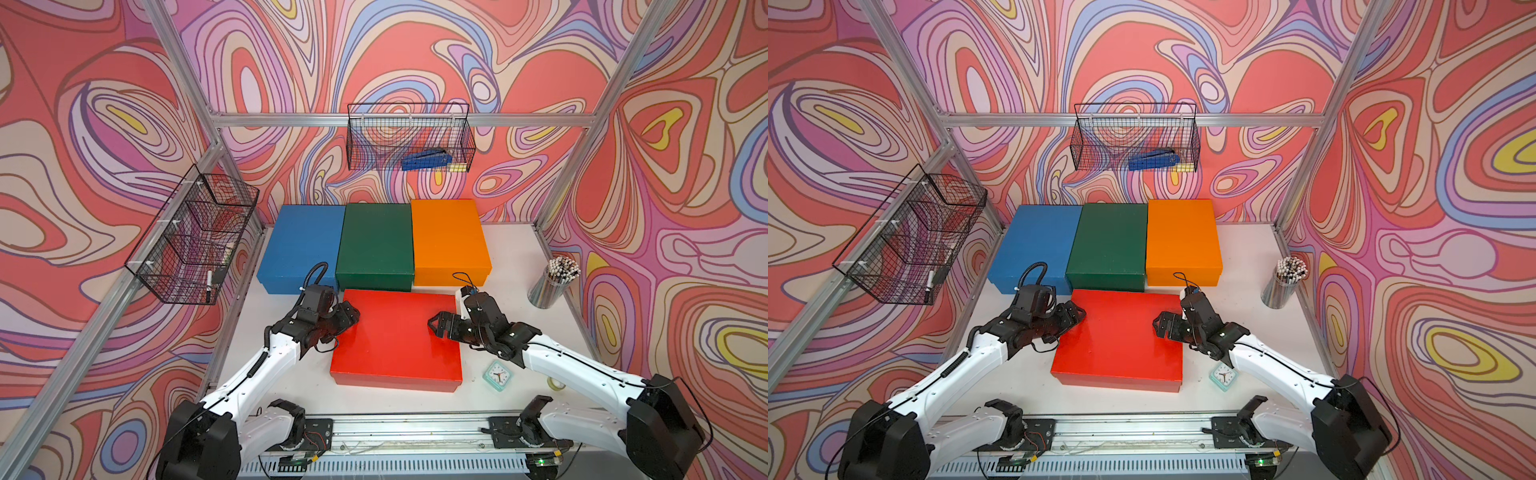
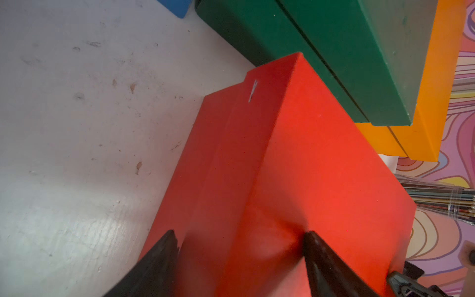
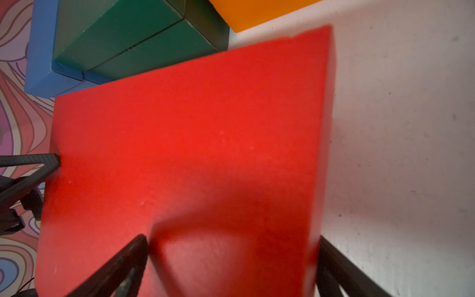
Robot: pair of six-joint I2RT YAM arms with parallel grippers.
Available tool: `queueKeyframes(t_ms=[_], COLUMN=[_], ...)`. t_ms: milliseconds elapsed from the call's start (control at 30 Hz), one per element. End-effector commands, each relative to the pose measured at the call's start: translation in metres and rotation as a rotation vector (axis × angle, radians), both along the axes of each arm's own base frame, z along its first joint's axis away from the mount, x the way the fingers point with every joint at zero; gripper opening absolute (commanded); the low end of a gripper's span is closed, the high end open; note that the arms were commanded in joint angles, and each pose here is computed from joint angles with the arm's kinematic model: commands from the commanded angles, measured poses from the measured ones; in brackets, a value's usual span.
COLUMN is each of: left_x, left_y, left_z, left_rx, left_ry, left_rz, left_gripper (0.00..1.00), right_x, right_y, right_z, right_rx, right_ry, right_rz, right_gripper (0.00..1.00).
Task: Stack the shoeboxes
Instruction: Pick up the shoebox from the center of the board.
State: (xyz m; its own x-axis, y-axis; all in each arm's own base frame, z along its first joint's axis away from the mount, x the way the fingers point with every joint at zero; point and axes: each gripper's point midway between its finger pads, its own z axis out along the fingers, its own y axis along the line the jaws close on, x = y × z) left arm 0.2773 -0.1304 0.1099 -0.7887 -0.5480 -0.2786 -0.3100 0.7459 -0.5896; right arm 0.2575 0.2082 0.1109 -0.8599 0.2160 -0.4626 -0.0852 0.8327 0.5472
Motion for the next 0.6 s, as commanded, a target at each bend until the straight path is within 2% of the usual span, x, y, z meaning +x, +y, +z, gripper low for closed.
queueKeyframes(t_ms=[0, 300, 567], left_x=[-0.002, 0.011, 0.015], left_y=[-0.011, -0.017, -0.019], left_z=[-0.005, 0.030, 0.064], left_rx=[-0.046, -0.073, -0.115], left_ry=[0.045, -0.016, -0.076], left_rz=[-0.012, -0.020, -0.009], left_gripper=[0.71, 0.69, 0.69], right_x=[-0.008, 0.004, 0.010], right_y=[0.035, 0.063, 0.073], right_z=[0.013, 0.057, 0.091], right_rx=[0.135, 0.238, 0.251], right_ry=[0.000, -0.046, -0.079], right_rz=[0.130, 0.211, 0.243], right_gripper=[0.97, 0.81, 0.76])
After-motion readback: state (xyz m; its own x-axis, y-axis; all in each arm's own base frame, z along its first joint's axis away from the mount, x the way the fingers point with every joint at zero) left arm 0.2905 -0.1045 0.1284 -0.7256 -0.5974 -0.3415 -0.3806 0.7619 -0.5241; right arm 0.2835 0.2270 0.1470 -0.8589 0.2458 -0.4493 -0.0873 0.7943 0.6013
